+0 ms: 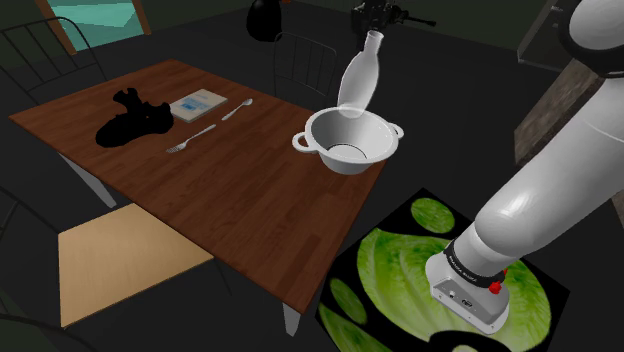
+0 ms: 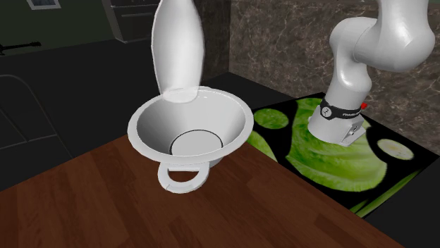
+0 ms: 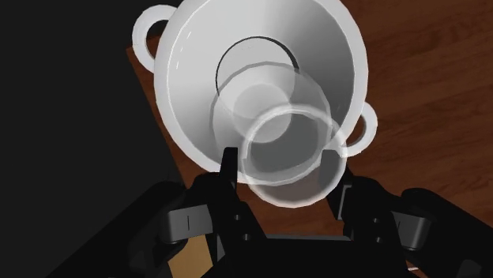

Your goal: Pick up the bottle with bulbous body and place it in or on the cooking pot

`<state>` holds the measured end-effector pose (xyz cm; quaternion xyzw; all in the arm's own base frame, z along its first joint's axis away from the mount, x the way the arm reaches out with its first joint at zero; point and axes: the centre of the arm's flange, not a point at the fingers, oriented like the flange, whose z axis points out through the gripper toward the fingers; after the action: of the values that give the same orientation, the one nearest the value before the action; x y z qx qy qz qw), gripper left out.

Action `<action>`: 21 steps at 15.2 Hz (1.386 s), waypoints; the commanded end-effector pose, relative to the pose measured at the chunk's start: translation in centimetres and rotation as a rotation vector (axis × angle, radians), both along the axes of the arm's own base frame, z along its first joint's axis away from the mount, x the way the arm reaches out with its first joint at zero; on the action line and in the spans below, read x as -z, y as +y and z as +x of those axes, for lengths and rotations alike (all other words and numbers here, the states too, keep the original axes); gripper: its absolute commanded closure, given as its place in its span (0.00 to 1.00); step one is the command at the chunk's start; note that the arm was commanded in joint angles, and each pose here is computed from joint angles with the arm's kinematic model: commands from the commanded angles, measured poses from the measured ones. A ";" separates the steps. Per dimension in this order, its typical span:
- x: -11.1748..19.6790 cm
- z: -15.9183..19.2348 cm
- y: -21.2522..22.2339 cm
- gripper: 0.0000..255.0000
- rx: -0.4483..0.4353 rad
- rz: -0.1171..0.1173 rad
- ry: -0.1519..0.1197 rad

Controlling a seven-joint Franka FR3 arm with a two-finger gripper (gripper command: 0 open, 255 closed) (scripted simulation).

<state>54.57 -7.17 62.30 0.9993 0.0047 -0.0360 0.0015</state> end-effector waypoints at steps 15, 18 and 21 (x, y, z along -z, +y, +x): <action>6.7 -0.1 -0.2 1.00 0.000 0.000 -0.001; 6.7 -0.1 -0.2 1.00 0.000 0.000 -0.001; 6.7 -0.1 -0.2 0.00 0.000 0.000 -0.001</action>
<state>54.50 -7.34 55.64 0.9994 0.0048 -0.0357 0.0015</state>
